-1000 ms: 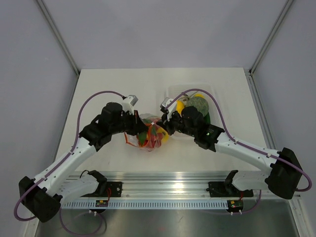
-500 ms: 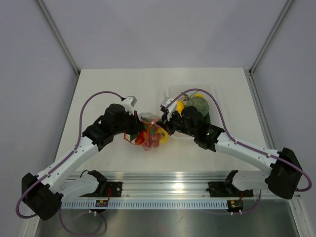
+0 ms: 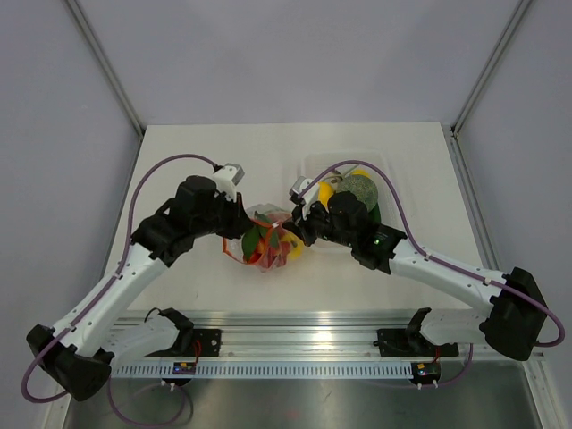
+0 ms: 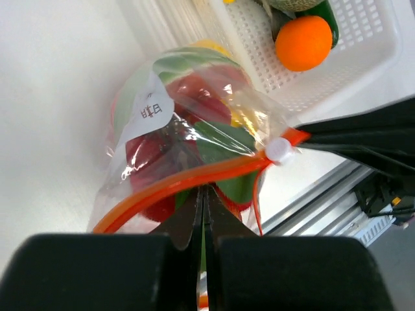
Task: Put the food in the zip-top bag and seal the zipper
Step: Zip the zipper food storage bag at the center of the board.
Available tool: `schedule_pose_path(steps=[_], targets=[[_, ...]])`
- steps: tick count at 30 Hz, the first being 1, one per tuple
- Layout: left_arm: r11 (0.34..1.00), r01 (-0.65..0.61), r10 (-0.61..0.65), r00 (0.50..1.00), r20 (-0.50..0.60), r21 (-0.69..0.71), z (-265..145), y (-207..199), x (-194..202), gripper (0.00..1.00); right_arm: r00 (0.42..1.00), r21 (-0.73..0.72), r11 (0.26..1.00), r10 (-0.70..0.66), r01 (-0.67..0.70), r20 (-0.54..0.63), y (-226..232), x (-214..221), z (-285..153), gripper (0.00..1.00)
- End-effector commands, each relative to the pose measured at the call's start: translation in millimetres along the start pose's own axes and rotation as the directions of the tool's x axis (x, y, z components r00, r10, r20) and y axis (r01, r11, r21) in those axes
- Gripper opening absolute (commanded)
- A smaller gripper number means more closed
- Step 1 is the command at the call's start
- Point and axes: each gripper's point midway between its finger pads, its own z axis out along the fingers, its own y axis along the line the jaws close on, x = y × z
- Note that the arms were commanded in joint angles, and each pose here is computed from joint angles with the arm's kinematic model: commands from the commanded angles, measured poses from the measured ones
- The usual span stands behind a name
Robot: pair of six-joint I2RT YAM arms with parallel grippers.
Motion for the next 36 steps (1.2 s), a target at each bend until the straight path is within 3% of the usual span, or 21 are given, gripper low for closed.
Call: schedule_pose_path(steps=[1,5,14,24,36], targets=[[0.988,-0.155,0.155,0.988,-0.009,0.015,-43.5,-6.6,-8.8,0.02,0.993,-0.023,1.000,-0.009,0.012,0.121,5.5,-49.4,-3.8,0.00],[0.971,-0.235,0.234,0.971,0.050,0.037,-66.5,-16.0,-24.5,0.31,0.993,-0.020,1.000,-0.005,0.008,0.117,4.8,-48.4,-2.4,0.00],[0.933,-0.323,0.290,0.936,0.201,0.161,-18.7,-49.0,-39.0,0.48,0.990,-0.044,0.999,0.017,-0.011,0.138,9.9,-55.5,-4.6,0.00],[0.901,-0.410,0.358,0.886,0.294,0.140,10.2,-48.6,-45.6,0.49,0.988,-0.047,0.999,0.011,-0.004,0.152,10.5,-60.6,-6.6,0.00],[0.890,-0.425,0.383,0.893,0.235,0.163,18.8,-47.7,-29.7,0.46,0.988,-0.047,0.999,0.011,-0.004,0.152,9.7,-64.6,-1.1,0.00]])
